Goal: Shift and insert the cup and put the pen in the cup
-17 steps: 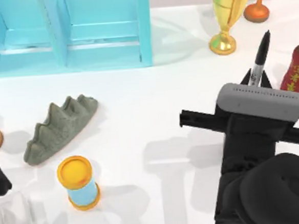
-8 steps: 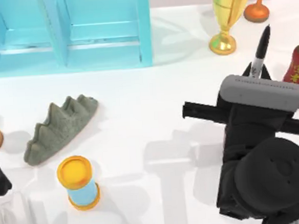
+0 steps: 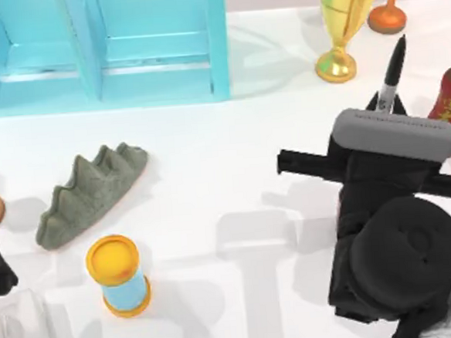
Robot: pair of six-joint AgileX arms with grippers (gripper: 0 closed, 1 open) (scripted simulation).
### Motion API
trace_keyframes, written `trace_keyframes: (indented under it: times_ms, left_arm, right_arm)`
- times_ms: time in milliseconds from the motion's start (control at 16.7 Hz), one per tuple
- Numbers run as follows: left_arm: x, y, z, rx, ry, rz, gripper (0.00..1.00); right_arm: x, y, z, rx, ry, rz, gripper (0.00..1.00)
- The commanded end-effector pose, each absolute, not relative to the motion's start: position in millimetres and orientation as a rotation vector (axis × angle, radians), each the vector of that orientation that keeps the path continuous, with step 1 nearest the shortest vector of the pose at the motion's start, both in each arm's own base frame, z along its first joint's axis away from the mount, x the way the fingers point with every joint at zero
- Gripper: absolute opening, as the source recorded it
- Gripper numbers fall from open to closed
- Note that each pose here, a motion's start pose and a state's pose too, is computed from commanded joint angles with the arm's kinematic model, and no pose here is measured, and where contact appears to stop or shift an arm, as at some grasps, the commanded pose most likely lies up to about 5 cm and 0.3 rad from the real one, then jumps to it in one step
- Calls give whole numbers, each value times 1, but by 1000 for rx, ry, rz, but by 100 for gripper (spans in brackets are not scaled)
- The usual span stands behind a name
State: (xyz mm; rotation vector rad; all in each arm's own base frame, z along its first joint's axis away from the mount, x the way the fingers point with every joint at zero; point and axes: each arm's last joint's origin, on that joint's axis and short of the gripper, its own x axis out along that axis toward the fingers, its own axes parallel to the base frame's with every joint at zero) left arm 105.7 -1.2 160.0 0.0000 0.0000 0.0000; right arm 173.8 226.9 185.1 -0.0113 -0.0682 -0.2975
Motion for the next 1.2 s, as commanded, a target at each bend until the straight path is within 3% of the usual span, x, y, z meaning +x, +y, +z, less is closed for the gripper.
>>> trace_keyframes:
  times_ms: [60,840,1200]
  left_arm:
    - [106,-1,160,0,0,0,100]
    - [106,-1,160,0,0,0,100]
    - [106,-1,160,0,0,0,100]
  right_arm:
    - [174,227,185,-11,-68,-297,0]
    - [174,227,185,-11,-68,-297,98]
    - [174,227,185,-11,-68,-297,100]
